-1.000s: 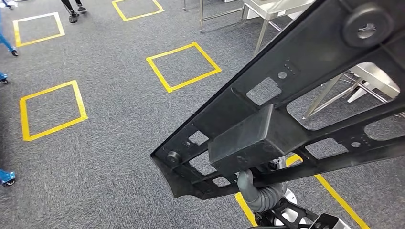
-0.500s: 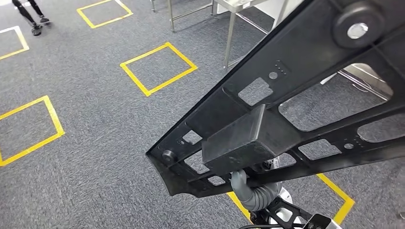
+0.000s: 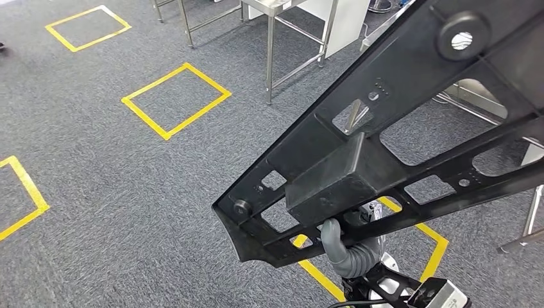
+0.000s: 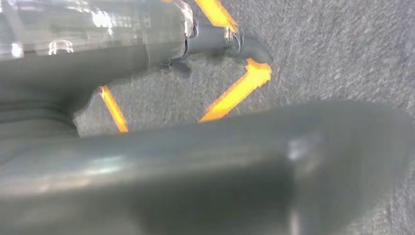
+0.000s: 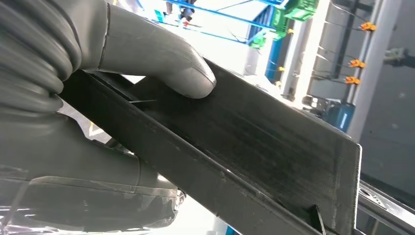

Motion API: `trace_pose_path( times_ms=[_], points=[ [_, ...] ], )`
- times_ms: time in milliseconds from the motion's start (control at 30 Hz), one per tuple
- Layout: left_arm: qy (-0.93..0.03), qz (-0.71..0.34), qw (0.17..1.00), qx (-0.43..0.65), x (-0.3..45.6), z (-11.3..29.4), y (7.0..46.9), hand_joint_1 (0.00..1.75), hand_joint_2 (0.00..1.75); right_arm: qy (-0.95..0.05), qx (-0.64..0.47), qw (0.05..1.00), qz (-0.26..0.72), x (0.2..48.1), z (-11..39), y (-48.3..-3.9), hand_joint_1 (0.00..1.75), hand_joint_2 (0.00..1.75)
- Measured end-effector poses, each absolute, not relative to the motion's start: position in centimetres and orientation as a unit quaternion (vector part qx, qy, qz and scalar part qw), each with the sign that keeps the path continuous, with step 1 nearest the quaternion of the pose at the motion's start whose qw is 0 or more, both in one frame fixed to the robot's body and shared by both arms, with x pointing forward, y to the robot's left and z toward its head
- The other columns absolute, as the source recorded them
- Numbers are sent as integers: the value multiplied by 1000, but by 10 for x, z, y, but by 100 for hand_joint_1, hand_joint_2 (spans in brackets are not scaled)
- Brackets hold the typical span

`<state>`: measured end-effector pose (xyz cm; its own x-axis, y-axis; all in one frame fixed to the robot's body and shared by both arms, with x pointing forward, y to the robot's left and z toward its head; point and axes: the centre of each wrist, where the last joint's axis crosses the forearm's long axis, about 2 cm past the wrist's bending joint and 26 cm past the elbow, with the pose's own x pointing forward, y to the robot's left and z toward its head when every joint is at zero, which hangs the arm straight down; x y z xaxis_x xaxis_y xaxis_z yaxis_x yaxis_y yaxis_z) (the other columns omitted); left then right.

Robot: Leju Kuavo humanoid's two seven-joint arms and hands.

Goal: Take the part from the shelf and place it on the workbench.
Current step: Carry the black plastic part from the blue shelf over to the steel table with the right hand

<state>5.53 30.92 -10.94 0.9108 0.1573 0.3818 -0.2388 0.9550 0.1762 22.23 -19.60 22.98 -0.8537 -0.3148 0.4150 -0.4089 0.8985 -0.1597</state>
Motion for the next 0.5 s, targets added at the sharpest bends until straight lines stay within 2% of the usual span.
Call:
trace_pose_path(
  times_ms=[500],
  points=[
    [-187, 107, 971, 107, 53, -110, 303, 0, 0, -949, 190, 208, 141, 229, 224, -212, 175, 175]
  ],
)
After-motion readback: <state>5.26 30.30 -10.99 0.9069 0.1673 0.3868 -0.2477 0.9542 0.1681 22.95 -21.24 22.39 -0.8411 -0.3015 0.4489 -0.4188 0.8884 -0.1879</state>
